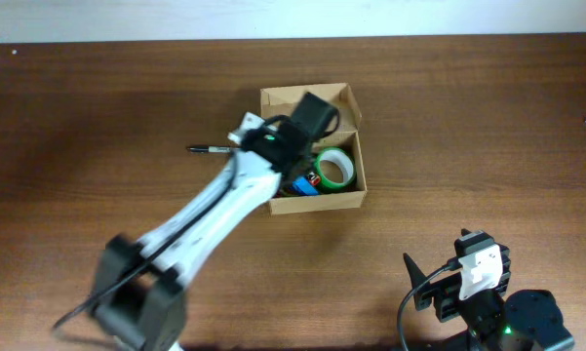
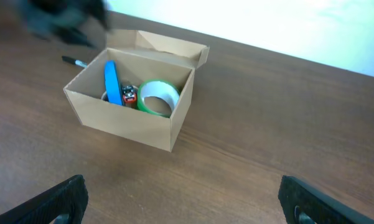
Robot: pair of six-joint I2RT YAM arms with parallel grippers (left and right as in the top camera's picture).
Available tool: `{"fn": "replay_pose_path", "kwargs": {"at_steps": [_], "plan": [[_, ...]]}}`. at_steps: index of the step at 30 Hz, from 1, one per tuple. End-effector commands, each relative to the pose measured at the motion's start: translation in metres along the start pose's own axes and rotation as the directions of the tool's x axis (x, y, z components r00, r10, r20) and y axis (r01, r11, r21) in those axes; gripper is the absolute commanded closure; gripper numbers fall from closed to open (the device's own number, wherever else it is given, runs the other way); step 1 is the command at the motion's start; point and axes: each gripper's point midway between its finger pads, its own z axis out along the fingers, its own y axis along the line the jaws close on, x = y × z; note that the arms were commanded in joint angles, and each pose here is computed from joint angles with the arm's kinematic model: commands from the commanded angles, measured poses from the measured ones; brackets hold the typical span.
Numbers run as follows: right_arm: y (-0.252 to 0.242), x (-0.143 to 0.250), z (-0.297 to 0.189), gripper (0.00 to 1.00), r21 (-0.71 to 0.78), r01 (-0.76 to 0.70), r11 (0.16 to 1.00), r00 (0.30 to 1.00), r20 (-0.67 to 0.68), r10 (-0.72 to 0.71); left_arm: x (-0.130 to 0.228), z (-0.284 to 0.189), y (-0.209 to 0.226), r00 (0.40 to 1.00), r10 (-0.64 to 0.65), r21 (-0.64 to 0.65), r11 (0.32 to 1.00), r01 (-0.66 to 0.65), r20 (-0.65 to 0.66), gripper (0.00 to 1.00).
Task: Pack container
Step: 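Move the left gripper to the black Sharpie marker and grasp it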
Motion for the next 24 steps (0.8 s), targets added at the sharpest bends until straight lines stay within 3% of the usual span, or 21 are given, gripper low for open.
{"fn": "replay_pose_path", "kwargs": {"at_steps": [1,6,8,10,19,20,22,24], "plan": [[-0.003,0.0,0.0,0.01,0.018,-0.012,1.0,1.0,0.005,0.012,-0.037,-0.072,0.005,0.965,0.263,0.042,0.964,-0.263,0.016,0.66],[-0.003,0.0,0.0,0.01,0.018,-0.012,1.0,1.0,0.005,0.012,-0.087,-0.09,0.035,0.976,0.203,-0.05,0.979,-0.2,0.078,0.65],[-0.003,0.0,0.0,0.01,0.018,-0.012,1.0,1.0,0.005,0.012,-0.102,-0.086,0.039,0.983,0.161,-0.062,0.986,-0.156,0.084,0.44],[-0.003,0.0,0.0,0.01,0.018,-0.012,1.0,1.0,0.005,0.012,-0.114,-0.081,0.043,0.99,0.121,-0.074,0.991,-0.116,0.075,0.35],[-0.003,0.0,0.0,0.01,0.018,-0.012,1.0,1.0,0.005,0.012,-0.154,-0.026,0.075,0.975,-0.19,-0.214,0.954,0.211,0.112,0.34],[-0.003,0.0,0.0,0.01,0.018,-0.012,1.0,1.0,0.005,0.012,-0.153,-0.017,0.076,0.971,-0.216,-0.226,0.945,0.235,0.107,0.28],[-0.003,0.0,0.0,0.01,0.018,-0.012,1.0,1.0,0.005,0.012,-0.15,0.004,0.076,0.959,-0.271,-0.24,0.928,0.284,0.085,0.01],[-0.003,0.0,0.0,0.01,0.018,-0.012,1.0,1.0,0.005,0.012,-0.148,0.025,0.073,0.953,-0.296,-0.243,0.922,0.302,0.063,0.0]]}}
